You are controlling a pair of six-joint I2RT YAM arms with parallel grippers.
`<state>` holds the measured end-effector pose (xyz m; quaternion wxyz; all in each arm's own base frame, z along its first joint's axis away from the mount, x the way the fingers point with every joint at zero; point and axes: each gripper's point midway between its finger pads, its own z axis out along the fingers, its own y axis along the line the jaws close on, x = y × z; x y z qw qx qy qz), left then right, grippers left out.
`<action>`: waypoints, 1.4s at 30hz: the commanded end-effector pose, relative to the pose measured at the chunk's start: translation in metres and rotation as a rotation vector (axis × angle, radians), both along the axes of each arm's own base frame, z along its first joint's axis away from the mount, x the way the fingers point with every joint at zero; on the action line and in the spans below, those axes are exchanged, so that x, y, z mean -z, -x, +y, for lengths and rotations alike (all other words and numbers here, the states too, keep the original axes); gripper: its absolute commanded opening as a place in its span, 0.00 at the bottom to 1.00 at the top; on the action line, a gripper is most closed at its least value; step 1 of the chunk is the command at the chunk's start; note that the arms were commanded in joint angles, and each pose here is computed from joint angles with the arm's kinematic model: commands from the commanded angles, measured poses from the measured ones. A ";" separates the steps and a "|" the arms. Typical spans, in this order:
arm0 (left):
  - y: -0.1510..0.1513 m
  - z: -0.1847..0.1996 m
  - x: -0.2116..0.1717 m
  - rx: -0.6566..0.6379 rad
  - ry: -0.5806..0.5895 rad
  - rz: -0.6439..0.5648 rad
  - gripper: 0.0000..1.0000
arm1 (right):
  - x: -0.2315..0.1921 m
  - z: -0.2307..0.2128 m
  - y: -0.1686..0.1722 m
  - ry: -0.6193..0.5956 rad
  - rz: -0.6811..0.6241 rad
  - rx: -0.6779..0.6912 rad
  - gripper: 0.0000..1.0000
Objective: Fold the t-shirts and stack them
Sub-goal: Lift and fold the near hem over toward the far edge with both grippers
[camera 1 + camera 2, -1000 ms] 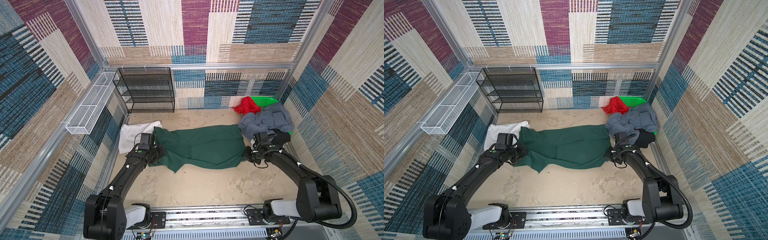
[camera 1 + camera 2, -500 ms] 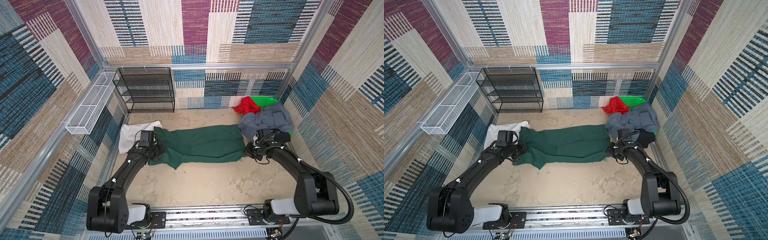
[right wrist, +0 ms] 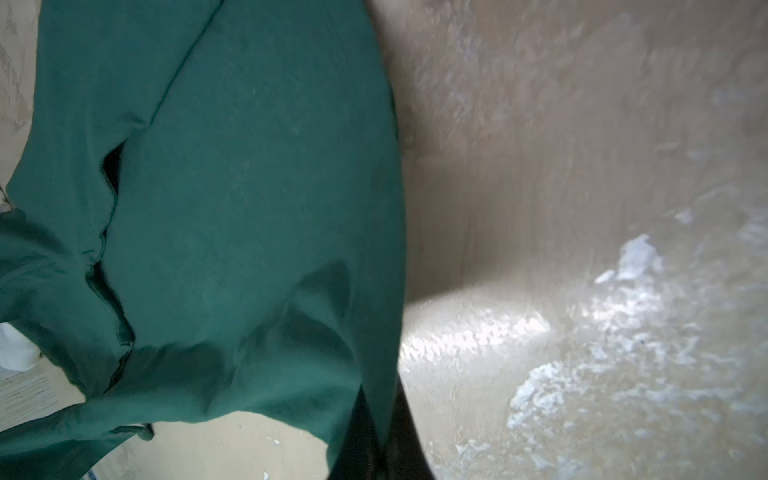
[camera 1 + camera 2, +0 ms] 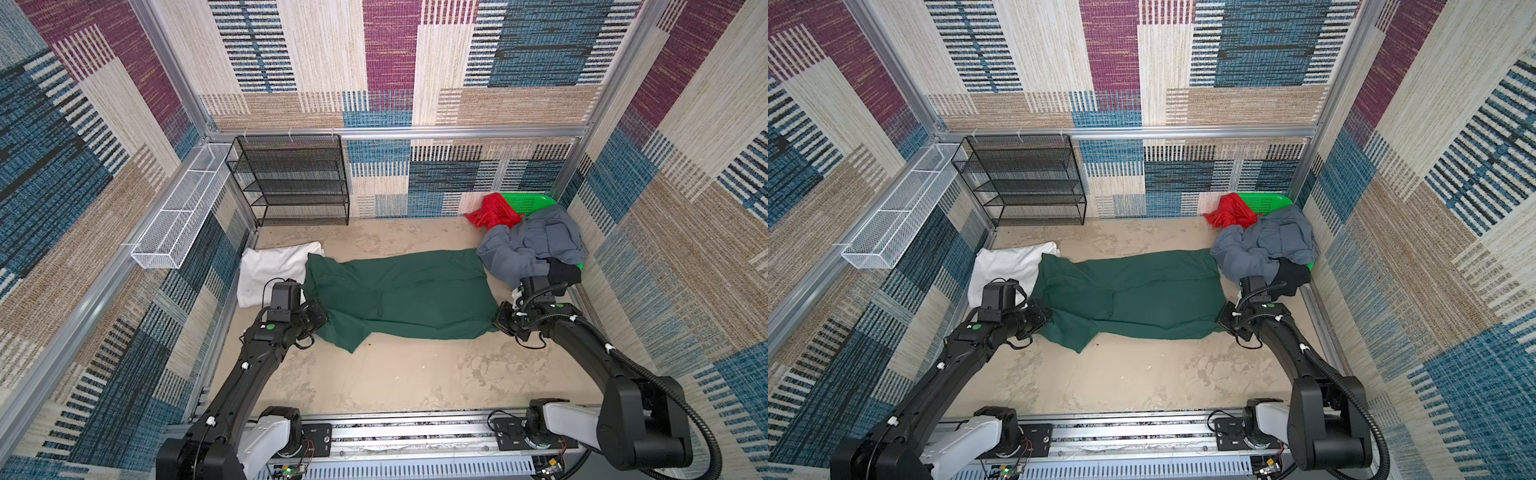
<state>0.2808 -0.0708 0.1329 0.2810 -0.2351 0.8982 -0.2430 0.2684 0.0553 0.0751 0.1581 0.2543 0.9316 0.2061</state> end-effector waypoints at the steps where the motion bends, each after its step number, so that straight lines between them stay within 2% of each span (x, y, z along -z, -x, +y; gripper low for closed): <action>1: 0.012 0.002 -0.002 -0.028 0.019 0.009 0.00 | -0.014 0.010 -0.003 -0.074 -0.030 0.006 0.00; 5: 0.002 0.008 -0.012 -0.044 -0.015 -0.040 0.00 | -0.020 0.012 -0.015 -0.076 -0.045 -0.008 0.00; 10: -0.032 0.003 -0.020 0.003 -0.052 -0.031 0.00 | -0.009 0.023 -0.031 -0.135 -0.024 -0.043 0.00; 15: -0.064 -0.006 -0.011 0.032 -0.029 -0.021 0.00 | -0.011 0.009 -0.056 -0.048 -0.045 -0.028 0.00; 20: -0.085 -0.013 -0.007 0.052 -0.013 -0.009 0.00 | -0.007 0.001 -0.072 -0.010 -0.035 -0.026 0.00; 32: -0.106 -0.012 -0.004 0.067 -0.047 0.014 0.00 | -0.013 -0.016 -0.114 0.026 -0.058 -0.033 0.00; 42: -0.118 -0.016 -0.003 0.075 -0.036 0.023 0.00 | -0.005 -0.024 -0.125 0.075 -0.059 -0.033 0.00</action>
